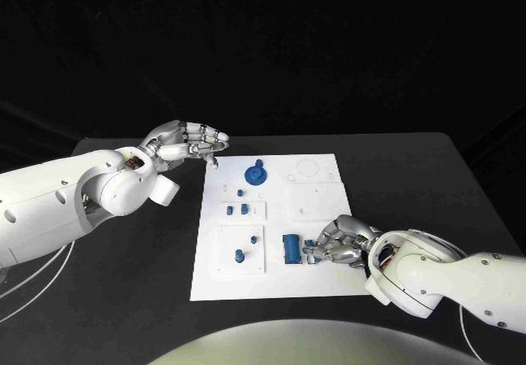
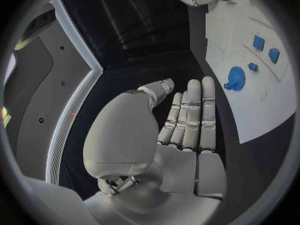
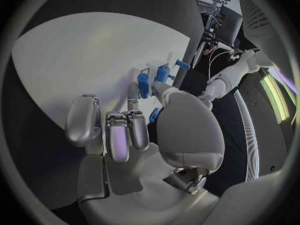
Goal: Assemble the parts on the task board
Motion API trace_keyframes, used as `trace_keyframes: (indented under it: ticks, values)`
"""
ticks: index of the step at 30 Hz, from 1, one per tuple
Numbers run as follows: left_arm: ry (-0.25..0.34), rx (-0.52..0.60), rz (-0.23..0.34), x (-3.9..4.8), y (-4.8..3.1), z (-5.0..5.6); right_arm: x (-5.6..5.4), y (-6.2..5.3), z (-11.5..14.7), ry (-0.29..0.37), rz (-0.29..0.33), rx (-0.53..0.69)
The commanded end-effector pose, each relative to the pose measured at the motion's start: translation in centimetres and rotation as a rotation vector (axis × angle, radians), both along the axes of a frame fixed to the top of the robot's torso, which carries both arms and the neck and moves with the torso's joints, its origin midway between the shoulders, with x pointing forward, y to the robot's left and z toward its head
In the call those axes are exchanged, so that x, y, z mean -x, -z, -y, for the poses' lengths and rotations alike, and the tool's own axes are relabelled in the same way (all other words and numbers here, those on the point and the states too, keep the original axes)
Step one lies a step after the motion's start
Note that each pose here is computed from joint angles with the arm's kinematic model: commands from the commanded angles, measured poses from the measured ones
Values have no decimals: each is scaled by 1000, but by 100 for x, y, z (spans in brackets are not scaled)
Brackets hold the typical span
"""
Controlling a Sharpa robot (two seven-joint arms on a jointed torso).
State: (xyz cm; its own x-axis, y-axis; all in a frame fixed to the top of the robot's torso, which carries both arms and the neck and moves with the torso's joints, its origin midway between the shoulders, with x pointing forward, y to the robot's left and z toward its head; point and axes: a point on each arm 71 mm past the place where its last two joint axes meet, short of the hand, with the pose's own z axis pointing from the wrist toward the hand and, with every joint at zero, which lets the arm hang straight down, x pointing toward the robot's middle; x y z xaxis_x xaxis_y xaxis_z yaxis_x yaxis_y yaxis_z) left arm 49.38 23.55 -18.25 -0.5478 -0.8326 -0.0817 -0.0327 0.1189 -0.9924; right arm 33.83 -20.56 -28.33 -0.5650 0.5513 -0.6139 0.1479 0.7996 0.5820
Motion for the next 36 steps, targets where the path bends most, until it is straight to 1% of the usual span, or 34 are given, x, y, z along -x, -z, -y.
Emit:
trace_keyframes:
  ticks: [1,9,20,25,31,36]
  values:
    - [13,8,-2,2,-6,19,24,-4,-41,-46,2,0]
    - [15,7,-4,-1,-3,24,35,-13,-39,-55,4,0]
    - [13,6,-4,-3,-1,17,59,-38,16,-50,12,4]
    - [14,5,-5,-4,0,19,95,-60,2,-55,3,-11]
    - [17,5,-6,-4,2,29,110,-63,27,-63,-6,-9]
    - [16,4,-7,-6,3,25,124,-49,57,-95,-29,11]
